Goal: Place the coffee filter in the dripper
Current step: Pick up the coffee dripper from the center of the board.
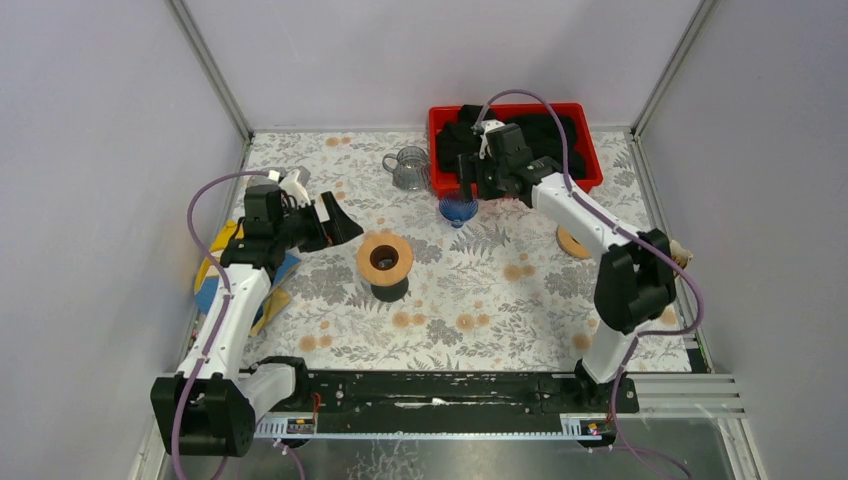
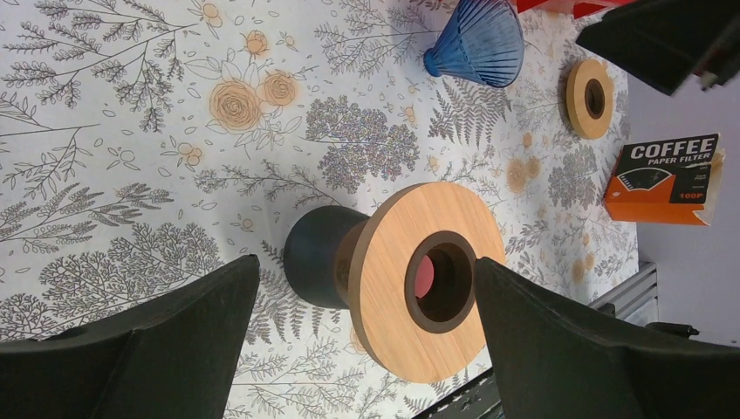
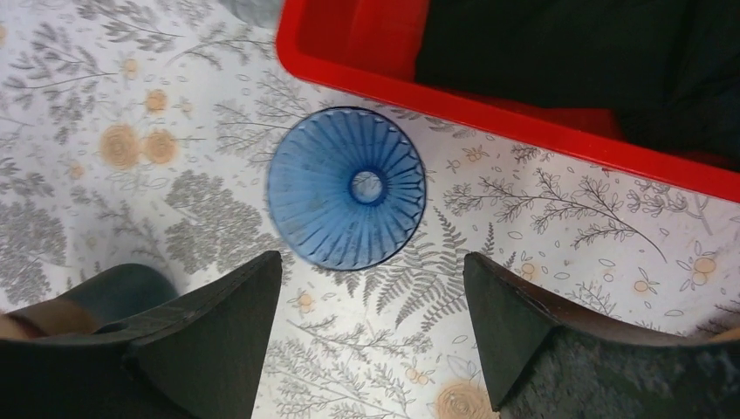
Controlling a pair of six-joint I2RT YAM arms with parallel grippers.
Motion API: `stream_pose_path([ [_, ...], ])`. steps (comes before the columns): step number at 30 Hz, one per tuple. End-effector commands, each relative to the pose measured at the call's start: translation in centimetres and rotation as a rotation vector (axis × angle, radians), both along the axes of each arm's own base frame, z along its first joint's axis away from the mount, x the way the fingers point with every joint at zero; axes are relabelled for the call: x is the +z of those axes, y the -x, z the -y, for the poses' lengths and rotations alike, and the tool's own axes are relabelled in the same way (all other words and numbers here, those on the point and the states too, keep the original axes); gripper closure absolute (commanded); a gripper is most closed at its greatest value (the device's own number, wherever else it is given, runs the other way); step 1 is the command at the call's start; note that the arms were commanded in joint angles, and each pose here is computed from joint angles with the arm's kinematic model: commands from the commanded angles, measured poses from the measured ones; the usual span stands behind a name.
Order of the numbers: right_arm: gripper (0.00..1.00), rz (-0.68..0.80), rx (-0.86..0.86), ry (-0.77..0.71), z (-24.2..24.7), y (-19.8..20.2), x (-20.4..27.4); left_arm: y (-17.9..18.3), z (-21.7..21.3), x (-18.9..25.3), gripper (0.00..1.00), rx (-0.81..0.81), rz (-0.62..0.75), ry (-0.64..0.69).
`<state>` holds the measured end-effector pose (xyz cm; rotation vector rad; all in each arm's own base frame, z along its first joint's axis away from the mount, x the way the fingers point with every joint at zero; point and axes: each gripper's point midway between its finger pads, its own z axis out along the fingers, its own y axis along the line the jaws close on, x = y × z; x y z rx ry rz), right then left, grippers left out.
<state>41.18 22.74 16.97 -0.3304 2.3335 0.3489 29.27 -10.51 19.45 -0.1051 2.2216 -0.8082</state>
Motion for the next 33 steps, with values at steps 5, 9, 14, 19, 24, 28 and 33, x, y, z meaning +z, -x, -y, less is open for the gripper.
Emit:
stream_pose_path([
  [5, 0.22, -0.078, -0.004, -0.086, -0.2, -3.7, -3.6, 0.2, 0.1, -0.6, 0.00, -0.026, 0.016, -0.003],
  [9, 0.30, -0.104, -0.028, -0.117, 0.1, -5.0, -5.1, 0.3, 0.1, -0.6, 0.00, -0.025, 0.016, -0.002],
  [14, 0.37, -0.125, -0.026, -0.121, -0.3, -5.5, -6.4, 0.4, 0.2, -0.6, 0.00, -0.029, 0.018, 0.004],
  [19, 0.43, -0.147, -0.039, -0.119, -0.3, -5.7, -7.7, 0.5, 0.3, -0.6, 0.00, -0.035, 0.019, 0.011],
  [24, 0.57, -0.161, -0.041, -0.121, -0.4, -5.8, -8.4, 0.5, 0.4, -0.5, 0.00, -0.038, 0.021, 0.015],
  [28, 0.74, -0.168, -0.034, -0.133, -0.6, -5.5, -8.0, 0.6, 0.5, -0.5, 0.00, -0.043, 0.023, 0.019],
  [33, 0.92, -0.166, -0.031, -0.140, -0.4, -4.7, -6.6, 0.7, 0.6, -0.4, 0.00, -0.050, 0.025, 0.023],
])
